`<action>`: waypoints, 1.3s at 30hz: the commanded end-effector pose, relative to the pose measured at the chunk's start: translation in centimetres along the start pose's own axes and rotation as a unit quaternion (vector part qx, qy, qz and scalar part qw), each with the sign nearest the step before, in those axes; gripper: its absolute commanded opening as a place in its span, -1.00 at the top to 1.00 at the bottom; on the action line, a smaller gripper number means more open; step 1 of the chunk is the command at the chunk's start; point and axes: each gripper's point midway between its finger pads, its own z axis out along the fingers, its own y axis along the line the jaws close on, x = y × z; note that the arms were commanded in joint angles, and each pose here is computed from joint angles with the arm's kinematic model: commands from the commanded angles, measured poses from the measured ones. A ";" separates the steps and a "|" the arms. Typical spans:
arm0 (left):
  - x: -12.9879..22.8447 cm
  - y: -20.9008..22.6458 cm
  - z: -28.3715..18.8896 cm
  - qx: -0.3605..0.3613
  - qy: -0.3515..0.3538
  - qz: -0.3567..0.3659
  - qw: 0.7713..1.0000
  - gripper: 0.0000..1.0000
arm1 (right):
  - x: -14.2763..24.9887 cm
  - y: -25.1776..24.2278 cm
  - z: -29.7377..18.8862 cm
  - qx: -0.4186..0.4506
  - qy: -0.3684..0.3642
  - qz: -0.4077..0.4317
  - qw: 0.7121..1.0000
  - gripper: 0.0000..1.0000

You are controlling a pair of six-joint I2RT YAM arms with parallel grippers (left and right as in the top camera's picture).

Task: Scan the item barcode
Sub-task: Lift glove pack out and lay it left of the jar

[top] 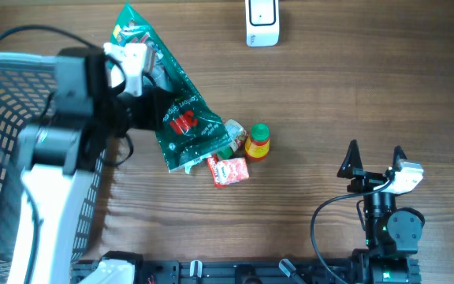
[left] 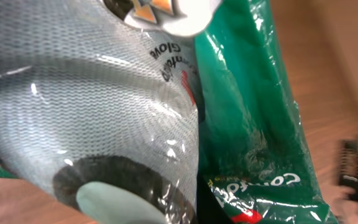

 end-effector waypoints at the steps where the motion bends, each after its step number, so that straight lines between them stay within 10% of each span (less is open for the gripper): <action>1: 1.6 3.6 3.4 -0.072 0.065 -0.044 0.994 0.92 | -0.1 -0.1 0.0 0.004 -0.002 -0.010 1.000 -0.99; 11: 3.6 9.9 5.0 -0.233 0.103 -0.121 0.959 0.92 | -0.1 -0.1 0.0 0.004 -0.002 -0.009 1.000 -0.99; 39: 11.5 14.4 8.2 -0.290 0.156 -0.199 0.923 0.92 | -0.1 -0.1 0.0 0.004 -0.002 -0.009 1.000 -0.99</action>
